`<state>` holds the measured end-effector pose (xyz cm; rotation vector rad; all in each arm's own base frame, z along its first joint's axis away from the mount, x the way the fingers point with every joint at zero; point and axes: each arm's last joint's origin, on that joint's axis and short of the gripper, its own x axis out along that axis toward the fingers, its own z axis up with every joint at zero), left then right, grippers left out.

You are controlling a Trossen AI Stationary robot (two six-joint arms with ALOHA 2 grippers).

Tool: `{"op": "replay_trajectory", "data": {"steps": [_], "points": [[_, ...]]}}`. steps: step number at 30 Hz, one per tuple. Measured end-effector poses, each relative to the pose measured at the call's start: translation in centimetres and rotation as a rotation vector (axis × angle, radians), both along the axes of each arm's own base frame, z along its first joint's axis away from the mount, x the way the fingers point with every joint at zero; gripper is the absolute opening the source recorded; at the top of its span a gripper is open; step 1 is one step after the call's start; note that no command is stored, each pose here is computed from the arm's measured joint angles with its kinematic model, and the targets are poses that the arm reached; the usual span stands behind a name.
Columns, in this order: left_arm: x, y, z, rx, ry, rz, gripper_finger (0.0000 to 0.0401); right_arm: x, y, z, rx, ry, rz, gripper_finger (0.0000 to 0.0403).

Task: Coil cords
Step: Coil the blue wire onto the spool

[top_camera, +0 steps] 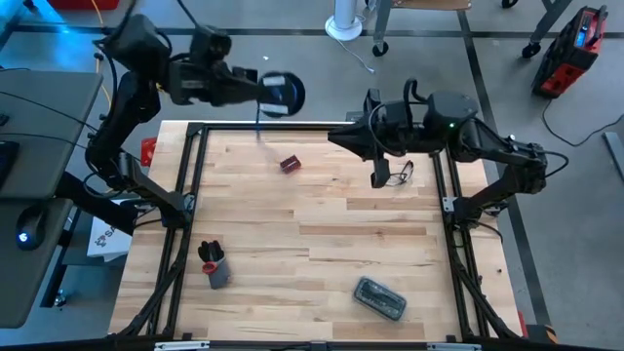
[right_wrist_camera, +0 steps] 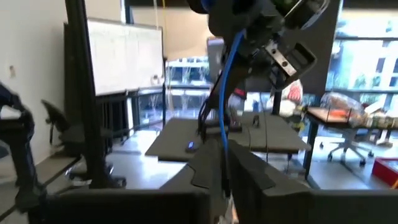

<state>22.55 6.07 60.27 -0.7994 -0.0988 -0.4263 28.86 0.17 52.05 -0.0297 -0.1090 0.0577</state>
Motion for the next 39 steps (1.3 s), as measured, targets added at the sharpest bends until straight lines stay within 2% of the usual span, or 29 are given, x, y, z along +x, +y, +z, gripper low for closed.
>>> {"op": "replay_trajectory", "data": {"steps": [5,8,11,17,22,28,34,39], "points": [[0.0,0.0,1.1,0.024,-0.127,-0.004,0.0,1.0,0.0,0.2,-0.011,-0.072,-0.005,0.0099],[0.4,0.1,1.2,0.032,-0.16,-0.003,0.0,2.2,0.0,-0.5,-0.052,-0.063,-0.017,0.0145],[0.8,0.2,1.2,0.037,-0.173,-0.004,0.0,3.6,-0.1,-1.4,-0.096,-0.036,-0.043,0.0172],[1.8,0.6,1.1,0.055,-0.218,-0.008,0.0,6.7,-0.1,-3.6,-0.154,-0.001,-0.045,0.0178],[2.4,0.4,1.1,0.069,-0.251,-0.027,0.0,8.2,-0.3,-4.4,-0.225,-0.02,-0.143,0.0178],[3.1,0.2,0.9,0.069,-0.255,-0.047,0.0,8.5,-0.3,-4.5,-0.228,-0.028,-0.139,0.0178],[3.7,-0.1,1.3,0.088,-0.356,-0.071,0.0,8.5,-0.3,-4.6,-0.226,-0.028,-0.129,0.0178],[4.3,0.0,1.1,0.078,-0.351,-0.081,0.0,8.5,-0.3,-4.6,-0.226,-0.022,-0.145,0.0177]]}}
